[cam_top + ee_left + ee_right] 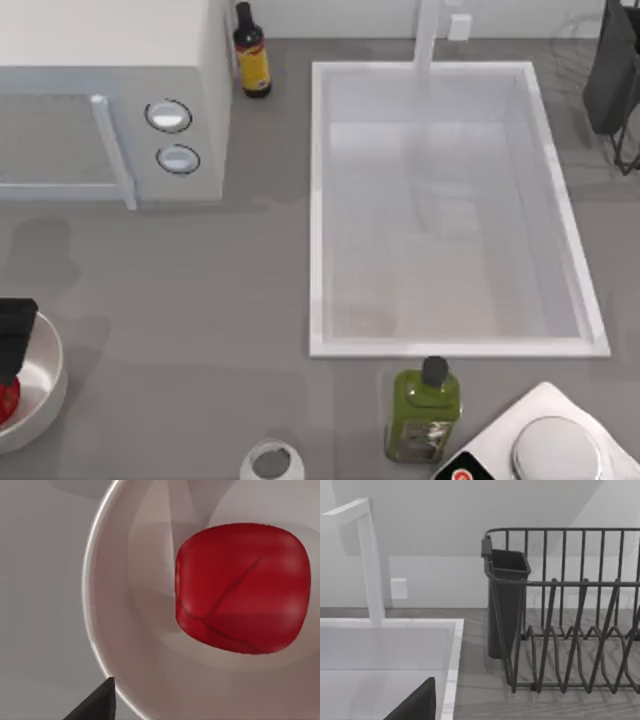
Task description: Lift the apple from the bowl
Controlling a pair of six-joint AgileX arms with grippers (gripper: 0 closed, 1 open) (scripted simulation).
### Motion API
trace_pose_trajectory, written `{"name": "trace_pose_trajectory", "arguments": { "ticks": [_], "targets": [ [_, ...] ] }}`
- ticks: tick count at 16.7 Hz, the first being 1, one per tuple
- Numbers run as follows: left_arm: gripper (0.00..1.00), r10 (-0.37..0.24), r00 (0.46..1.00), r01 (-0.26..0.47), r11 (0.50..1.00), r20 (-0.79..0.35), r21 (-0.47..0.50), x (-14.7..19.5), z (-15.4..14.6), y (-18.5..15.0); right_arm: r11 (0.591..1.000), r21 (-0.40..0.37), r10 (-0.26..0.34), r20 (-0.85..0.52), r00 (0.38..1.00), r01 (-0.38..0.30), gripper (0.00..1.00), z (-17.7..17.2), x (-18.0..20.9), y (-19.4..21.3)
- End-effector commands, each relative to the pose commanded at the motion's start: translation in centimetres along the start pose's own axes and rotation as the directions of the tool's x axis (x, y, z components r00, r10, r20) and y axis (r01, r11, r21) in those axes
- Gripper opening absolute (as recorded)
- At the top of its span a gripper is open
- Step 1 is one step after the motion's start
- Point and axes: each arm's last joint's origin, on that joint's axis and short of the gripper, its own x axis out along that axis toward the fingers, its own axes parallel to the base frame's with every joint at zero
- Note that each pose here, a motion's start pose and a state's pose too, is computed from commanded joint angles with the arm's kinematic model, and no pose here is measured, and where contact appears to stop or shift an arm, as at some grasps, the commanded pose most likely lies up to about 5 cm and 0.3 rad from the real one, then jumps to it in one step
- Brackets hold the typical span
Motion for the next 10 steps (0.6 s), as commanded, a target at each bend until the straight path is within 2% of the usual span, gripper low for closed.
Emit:
{"name": "trace_pose_trajectory", "arguments": {
  "ticks": [3,10],
  "targets": [
    [1.0,-0.001,1.0,0.001,1.0,-0.007,0.0,1.7,0.2,0.0,1.0,0.0,0.0,0.0,1.0,0.0,1.0,0.0,0.0,0.0],
    [1.0,0.002,1.0,-0.002,1.0,0.015,-0.004,9.0,0.5,0.1,1.0,0.0,0.0,0.0,1.0,0.0,1.0,0.0,0.0,0.0]
  ]
}}
